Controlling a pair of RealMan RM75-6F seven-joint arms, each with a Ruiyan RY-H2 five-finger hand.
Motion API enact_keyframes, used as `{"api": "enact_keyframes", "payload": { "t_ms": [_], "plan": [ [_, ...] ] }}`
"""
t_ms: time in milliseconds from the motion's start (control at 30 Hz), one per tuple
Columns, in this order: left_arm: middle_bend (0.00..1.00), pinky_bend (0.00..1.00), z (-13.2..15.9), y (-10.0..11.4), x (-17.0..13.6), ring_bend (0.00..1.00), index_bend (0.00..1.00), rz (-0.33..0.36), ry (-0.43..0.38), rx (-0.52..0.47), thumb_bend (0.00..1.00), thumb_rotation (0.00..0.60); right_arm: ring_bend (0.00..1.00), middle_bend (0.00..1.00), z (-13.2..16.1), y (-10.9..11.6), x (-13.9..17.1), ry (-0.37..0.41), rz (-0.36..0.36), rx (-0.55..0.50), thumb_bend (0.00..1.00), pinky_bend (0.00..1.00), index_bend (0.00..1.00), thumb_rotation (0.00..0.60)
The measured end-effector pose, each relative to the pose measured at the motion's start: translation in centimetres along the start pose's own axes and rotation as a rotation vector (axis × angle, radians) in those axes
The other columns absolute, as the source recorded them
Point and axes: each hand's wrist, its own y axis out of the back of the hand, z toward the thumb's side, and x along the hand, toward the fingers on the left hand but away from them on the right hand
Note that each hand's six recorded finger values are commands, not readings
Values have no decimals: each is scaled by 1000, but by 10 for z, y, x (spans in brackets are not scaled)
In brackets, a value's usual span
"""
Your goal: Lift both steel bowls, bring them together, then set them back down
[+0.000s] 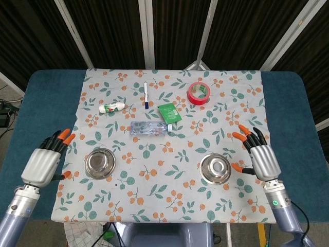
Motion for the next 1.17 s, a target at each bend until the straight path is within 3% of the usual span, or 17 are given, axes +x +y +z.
{"api": "enact_keyframes", "payload": {
  "t_ms": [100, 333, 533, 767, 933, 1167],
  "plan": [
    [0, 143, -19, -3, -20, 0, 76, 31, 52, -1, 1, 600, 170, 122, -7, 1, 18, 5, 1, 47, 116, 64, 234, 600],
    [0, 103, -53, -15, -60, 0, 93, 113, 118, -34, 7, 600, 168, 114, -23, -9, 72, -33, 89, 135, 117, 51, 233, 600],
    [0, 99, -61, -16, -82, 0, 114, 162, 144, -46, 8, 600, 168, 110, -24, -3, 87, -50, 96, 194, 116, 47, 234, 600],
    [0, 99, -71, -19, -102, 0, 126, 161, 217, -56, 7, 600, 168, 110, -29, 12, 98, -103, 88, 216, 116, 45, 234, 600],
    [0, 99, -71, -25, -99, 0, 124, 123, 217, -52, 8, 600, 165, 110, -31, 14, 98, -123, 91, 221, 117, 45, 234, 600],
    [0, 99, -67, -24, -95, 0, 124, 136, 198, -39, 8, 600, 164, 109, -31, 13, 97, -126, 85, 218, 116, 45, 234, 600]
  ]
}}
